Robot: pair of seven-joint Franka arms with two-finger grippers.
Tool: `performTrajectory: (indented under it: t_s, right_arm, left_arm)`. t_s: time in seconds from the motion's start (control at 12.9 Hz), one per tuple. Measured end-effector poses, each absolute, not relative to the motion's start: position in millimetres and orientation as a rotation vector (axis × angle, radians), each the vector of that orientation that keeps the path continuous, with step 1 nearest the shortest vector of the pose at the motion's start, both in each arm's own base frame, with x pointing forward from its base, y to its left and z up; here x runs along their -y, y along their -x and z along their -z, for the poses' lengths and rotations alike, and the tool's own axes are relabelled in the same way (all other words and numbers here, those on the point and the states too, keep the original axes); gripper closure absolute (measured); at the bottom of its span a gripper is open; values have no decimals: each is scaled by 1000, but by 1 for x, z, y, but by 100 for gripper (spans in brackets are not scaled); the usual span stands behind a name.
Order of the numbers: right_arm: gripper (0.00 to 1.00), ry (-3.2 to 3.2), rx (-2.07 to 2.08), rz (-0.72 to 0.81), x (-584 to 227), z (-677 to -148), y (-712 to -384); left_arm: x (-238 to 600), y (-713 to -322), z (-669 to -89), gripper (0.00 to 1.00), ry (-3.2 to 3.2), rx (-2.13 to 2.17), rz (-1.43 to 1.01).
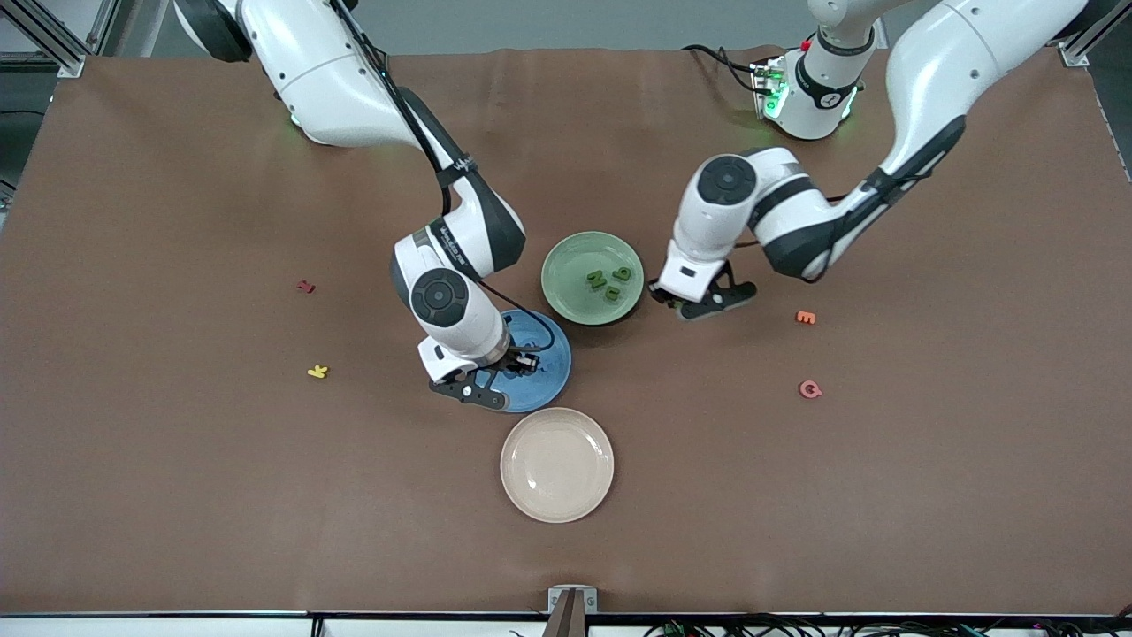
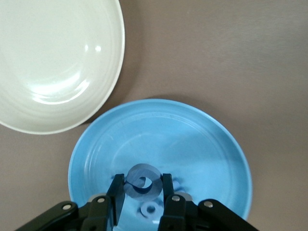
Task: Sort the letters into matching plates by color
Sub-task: 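Drop the blue c on the blue plate, green B on the green plate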
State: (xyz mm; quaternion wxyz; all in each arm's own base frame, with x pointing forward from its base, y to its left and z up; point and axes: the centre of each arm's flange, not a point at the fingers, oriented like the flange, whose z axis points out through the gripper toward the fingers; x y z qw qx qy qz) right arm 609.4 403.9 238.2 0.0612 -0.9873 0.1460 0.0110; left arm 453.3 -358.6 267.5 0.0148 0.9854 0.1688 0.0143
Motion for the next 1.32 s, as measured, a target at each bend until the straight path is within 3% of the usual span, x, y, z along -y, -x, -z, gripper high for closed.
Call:
performTrajectory:
  t_s: [0.54,0.62,0.85,1.01,1.16,1.32]
  right_arm:
    - [64,2999,-448,-41,-404,-217,-614]
    - [57,2999,-449,-41,-404,-217,-614]
    - [23,2996,-454,-30,-401,-221,-618]
    - [1,3006,-453,-53,-401,-232,-619]
    - [0,3045,-456,-160,-393,-274,-617]
    - [0,3076,-449,-304,-363,-355,-610]
  left_arm:
    - [422,-403,-230,71,-2988,-632,5]
    - [429,-395,-222,71,-2985,-647,13]
    - [445,-381,-212,66,-2992,-657,22]
    - [445,-388,-215,47,-2980,-673,11]
    - [443,-404,-223,25,-2956,-705,-12]
    - [440,-426,-235,4,-2947,-738,-51]
